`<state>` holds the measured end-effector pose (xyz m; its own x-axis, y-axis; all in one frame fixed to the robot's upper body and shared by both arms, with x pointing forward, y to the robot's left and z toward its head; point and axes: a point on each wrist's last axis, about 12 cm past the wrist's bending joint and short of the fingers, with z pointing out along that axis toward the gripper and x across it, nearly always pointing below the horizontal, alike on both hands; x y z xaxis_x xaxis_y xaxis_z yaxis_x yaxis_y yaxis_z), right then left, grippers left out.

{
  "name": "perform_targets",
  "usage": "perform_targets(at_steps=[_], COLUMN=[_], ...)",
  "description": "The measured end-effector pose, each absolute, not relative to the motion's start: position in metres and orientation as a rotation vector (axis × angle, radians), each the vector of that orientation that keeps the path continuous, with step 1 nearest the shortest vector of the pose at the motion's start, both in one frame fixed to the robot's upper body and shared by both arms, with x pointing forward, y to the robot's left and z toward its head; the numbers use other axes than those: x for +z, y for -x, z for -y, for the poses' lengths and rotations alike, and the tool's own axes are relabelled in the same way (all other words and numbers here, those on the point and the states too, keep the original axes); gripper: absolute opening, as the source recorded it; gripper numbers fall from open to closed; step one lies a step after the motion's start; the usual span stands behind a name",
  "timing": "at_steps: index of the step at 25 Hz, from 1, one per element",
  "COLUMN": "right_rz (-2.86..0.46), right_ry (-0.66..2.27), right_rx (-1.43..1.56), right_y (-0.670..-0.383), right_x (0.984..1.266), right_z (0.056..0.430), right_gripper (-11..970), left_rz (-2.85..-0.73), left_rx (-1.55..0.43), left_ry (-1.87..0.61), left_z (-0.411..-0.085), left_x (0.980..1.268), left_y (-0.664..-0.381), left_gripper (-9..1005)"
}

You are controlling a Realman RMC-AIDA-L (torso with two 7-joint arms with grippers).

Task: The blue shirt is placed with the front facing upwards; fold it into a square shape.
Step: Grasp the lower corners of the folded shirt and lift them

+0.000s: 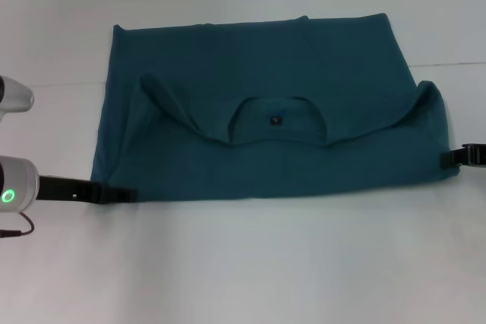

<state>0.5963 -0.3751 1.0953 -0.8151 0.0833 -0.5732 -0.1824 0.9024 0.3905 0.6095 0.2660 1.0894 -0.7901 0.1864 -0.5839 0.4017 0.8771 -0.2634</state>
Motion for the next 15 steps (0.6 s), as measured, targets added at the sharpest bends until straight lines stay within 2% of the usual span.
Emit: perform_targets(at_steps=[15], right_rz=[-2.459], right_ry=[0.076], right_rx=[0.575], right_y=[-0.5964], right_x=[1.0943], right_z=[0.3743], right_gripper=[61], left_rz=[-2.491], left_rx=[-0.499], left_ry=[-0.405], left_z=[-0.2653], left_x=[1.0838], left_y=[-0.6134], left_gripper=[888])
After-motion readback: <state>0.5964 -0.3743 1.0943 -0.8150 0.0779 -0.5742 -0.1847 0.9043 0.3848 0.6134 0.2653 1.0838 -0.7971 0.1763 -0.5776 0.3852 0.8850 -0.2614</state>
